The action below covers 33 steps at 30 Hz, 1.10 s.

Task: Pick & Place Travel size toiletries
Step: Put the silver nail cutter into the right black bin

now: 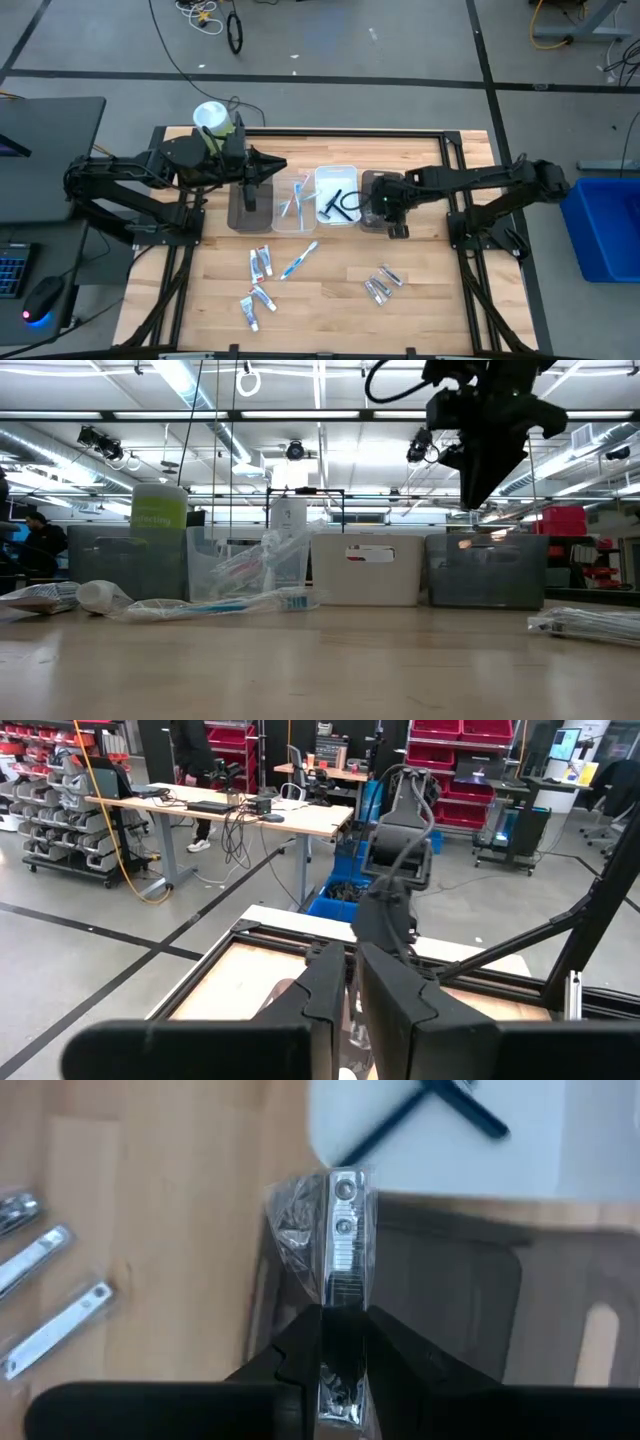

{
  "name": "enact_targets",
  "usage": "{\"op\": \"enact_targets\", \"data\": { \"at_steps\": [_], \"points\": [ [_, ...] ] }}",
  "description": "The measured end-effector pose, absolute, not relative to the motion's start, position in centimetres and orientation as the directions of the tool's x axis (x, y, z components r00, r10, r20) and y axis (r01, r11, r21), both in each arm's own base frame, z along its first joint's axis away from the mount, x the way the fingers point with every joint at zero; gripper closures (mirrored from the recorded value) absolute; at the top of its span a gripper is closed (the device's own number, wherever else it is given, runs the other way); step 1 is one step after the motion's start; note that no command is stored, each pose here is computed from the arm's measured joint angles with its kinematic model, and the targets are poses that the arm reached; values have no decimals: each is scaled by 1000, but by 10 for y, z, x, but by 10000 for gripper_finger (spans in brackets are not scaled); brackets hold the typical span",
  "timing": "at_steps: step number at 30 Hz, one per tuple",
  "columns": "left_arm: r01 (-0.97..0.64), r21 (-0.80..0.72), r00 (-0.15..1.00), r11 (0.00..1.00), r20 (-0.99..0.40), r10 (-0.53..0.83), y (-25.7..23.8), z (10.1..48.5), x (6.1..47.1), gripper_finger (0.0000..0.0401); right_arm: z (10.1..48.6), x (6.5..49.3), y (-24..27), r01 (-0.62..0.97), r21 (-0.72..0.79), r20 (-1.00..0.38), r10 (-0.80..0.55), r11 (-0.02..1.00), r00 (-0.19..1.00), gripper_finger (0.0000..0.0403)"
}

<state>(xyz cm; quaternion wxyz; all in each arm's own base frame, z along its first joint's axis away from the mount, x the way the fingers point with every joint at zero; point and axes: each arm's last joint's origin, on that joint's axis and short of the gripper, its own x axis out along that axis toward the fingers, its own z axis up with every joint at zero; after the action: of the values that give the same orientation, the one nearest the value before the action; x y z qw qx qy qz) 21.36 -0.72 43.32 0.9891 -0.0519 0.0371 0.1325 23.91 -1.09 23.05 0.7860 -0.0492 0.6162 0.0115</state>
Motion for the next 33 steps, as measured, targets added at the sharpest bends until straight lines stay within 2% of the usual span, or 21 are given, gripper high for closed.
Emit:
{"op": "enact_targets", "data": {
  "at_steps": [10,17,28,33],
  "points": [
    [-266,-93,962,959,-87,258,-7,433,214,360,227,237,-40,189,-16,-966,-64,982,250,331],
    [-266,-93,962,959,-87,258,-7,433,214,360,204,225,-52,247,-12,-979,-62,969,194,331],
    [-266,-95,962,959,-87,258,-7,433,214,360,187,220,-58,302,9,-976,-58,953,212,327],
    [-266,-96,962,959,-87,258,-7,433,214,360,183,217,-57,293,71,-977,8,953,211,295]
  ]
}}
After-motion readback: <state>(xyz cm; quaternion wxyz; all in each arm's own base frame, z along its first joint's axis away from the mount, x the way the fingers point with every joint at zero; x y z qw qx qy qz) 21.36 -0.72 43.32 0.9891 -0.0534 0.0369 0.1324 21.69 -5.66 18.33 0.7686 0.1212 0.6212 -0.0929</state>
